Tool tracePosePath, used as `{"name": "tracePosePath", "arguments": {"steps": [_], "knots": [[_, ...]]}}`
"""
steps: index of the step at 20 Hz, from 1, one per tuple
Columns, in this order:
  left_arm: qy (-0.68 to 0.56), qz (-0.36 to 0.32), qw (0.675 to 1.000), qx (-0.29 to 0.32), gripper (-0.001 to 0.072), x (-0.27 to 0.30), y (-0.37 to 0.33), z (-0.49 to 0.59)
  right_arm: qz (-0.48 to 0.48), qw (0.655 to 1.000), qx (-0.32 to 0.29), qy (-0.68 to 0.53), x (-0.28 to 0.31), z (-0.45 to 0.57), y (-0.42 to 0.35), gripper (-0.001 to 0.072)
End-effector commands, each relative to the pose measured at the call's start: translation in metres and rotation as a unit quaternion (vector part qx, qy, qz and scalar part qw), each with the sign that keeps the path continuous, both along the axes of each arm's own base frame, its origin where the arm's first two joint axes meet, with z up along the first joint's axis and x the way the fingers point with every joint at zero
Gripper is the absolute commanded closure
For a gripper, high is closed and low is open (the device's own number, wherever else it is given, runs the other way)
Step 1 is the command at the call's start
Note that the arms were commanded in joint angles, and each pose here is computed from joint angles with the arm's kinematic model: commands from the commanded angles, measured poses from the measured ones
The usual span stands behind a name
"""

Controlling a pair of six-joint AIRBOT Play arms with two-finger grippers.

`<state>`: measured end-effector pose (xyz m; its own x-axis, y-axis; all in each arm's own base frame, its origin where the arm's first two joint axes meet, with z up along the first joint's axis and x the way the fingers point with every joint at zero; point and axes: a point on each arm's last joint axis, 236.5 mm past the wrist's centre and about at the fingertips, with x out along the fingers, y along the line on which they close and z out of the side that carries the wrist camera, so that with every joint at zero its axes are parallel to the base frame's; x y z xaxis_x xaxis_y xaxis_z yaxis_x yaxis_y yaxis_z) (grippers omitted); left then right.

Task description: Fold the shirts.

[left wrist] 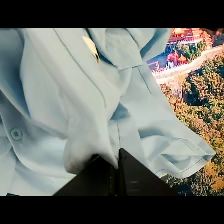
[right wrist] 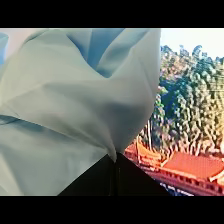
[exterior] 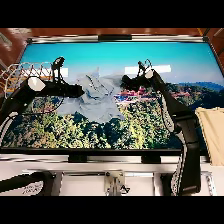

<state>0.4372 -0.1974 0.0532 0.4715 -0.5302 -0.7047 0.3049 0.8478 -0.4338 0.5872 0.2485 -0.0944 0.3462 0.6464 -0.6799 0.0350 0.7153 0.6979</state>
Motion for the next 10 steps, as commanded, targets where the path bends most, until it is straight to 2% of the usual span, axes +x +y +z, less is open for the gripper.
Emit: {"name": "tracePosePath", "arguments": {"steps": [1,4,10], "knots": [[-0.013,-0.009,1.000,0.002,0.0659,-0.002,-0.003,0.009,0.011,1.000,0.009,0.011,-0.006,0.004,-0.004,0.0634],[-0.036,-0.023,0.999,0.011,0.0659,-0.004,-0.001,0.020,0.057,0.998,-0.036,0.020,-0.026,0.034,-0.043,0.0634],[0.004,-0.087,0.996,0.025,0.0659,-0.039,-0.008,0.014,0.082,0.965,-0.220,0.117,-0.120,0.125,-0.186,0.0634]]}}
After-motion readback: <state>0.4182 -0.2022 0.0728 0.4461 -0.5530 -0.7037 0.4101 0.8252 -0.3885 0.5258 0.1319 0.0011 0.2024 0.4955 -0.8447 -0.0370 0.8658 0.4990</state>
